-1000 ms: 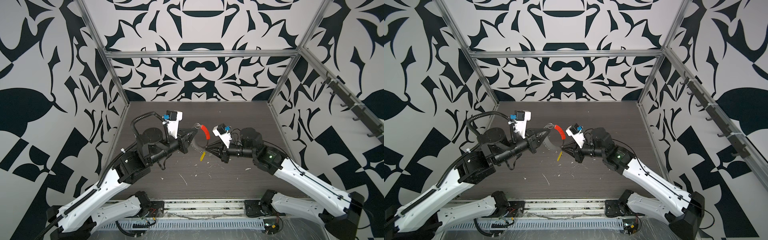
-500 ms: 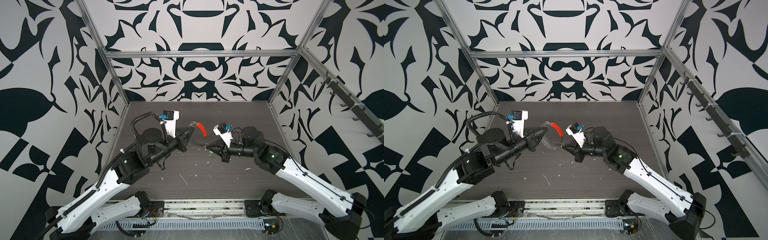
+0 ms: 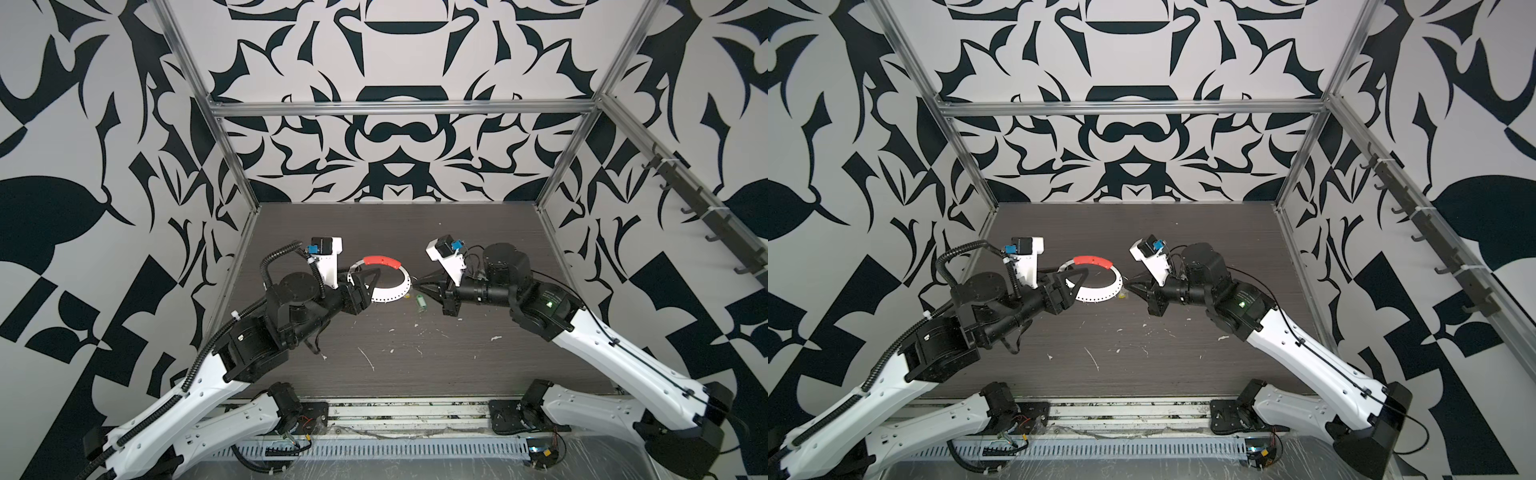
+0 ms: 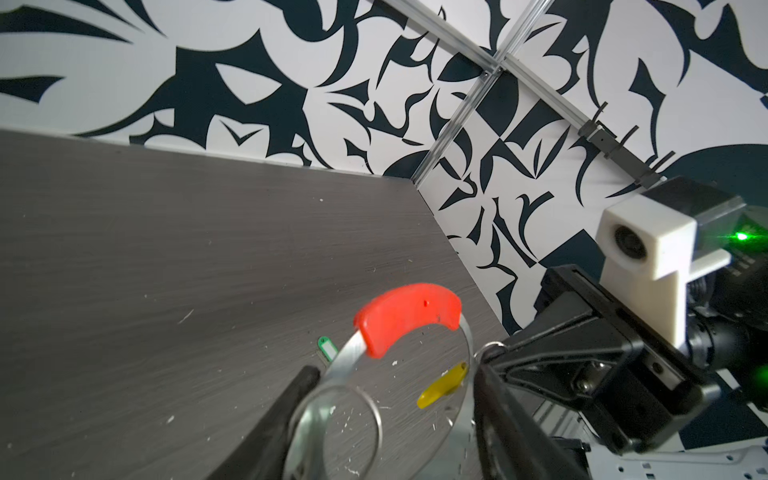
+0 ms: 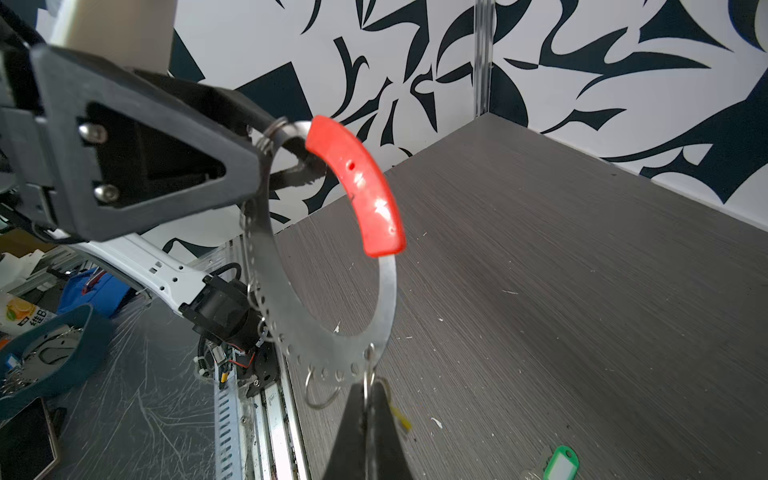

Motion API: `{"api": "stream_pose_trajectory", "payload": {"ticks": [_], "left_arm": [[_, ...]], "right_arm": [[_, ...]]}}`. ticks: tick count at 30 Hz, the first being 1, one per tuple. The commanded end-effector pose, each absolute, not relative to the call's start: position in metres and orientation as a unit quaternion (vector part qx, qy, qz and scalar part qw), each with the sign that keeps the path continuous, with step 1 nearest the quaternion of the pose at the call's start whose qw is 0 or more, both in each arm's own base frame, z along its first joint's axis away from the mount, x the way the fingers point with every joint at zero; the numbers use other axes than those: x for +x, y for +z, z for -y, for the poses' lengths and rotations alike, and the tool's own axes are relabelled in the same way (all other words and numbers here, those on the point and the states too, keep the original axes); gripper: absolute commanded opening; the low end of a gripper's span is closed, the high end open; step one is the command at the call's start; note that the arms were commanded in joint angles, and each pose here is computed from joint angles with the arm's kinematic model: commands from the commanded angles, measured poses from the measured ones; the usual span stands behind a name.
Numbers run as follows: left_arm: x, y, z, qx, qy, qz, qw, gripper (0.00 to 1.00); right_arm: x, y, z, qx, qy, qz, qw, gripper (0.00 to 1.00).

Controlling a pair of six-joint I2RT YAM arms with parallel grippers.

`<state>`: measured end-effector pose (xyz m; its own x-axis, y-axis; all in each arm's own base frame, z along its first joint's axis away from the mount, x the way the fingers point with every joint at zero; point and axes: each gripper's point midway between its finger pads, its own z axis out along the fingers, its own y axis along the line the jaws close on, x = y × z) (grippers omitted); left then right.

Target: Remove the keys from the keyring

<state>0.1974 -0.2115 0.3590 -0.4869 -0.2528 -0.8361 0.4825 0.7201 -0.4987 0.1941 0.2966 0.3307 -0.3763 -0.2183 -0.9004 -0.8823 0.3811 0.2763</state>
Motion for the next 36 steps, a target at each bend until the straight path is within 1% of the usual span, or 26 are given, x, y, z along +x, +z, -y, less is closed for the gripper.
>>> {"api": "stream_pose_trajectory", "payload": {"ticks": [1, 7, 11, 15, 20, 22, 26, 29, 31, 34, 36], "left_arm": [[0.197, 0.343, 0.199, 0.070, -0.337, -0.796, 0.498, 0.66], [0.189, 0.332, 0.203, 0.104, -0.339, -0.797, 0.488, 0.71], [0.179, 0.338, 0.213, 0.138, -0.369, -0.778, 0.490, 0.72], [0.166, 0.346, 0.232, 0.196, -0.406, -0.750, 0.484, 0.68], [0.158, 0.353, 0.251, 0.251, -0.425, -0.727, 0.478, 0.54], [0.155, 0.356, 0.256, 0.265, -0.432, -0.717, 0.478, 0.52], [0.157, 0.355, 0.260, 0.276, -0.432, -0.713, 0.478, 0.54], [0.157, 0.353, 0.263, 0.278, -0.434, -0.716, 0.471, 0.55], [0.159, 0.348, 0.265, 0.275, -0.433, -0.722, 0.465, 0.57], [0.165, 0.337, 0.264, 0.265, -0.419, -0.735, 0.463, 0.63], [0.164, 0.337, 0.267, 0.272, -0.423, -0.729, 0.464, 0.61]], "right_arm": [[0.190, 0.357, -0.298, -0.403, 0.409, -0.697, 0.431, 0.00], [0.187, 0.359, -0.300, -0.419, 0.408, -0.692, 0.424, 0.00], [0.184, 0.359, -0.300, -0.427, 0.410, -0.688, 0.420, 0.00], [0.175, 0.361, -0.303, -0.447, 0.423, -0.674, 0.408, 0.00], [0.161, 0.363, -0.305, -0.483, 0.437, -0.652, 0.387, 0.00], [0.159, 0.364, -0.305, -0.488, 0.439, -0.649, 0.384, 0.00], [0.156, 0.364, -0.305, -0.491, 0.444, -0.650, 0.374, 0.00], [0.164, 0.362, -0.305, -0.473, 0.434, -0.669, 0.375, 0.00], [0.172, 0.362, -0.305, -0.452, 0.429, -0.686, 0.376, 0.00], [0.176, 0.357, -0.307, -0.435, 0.427, -0.710, 0.353, 0.00], [0.176, 0.352, -0.306, -0.431, 0.423, -0.725, 0.332, 0.00]]}}
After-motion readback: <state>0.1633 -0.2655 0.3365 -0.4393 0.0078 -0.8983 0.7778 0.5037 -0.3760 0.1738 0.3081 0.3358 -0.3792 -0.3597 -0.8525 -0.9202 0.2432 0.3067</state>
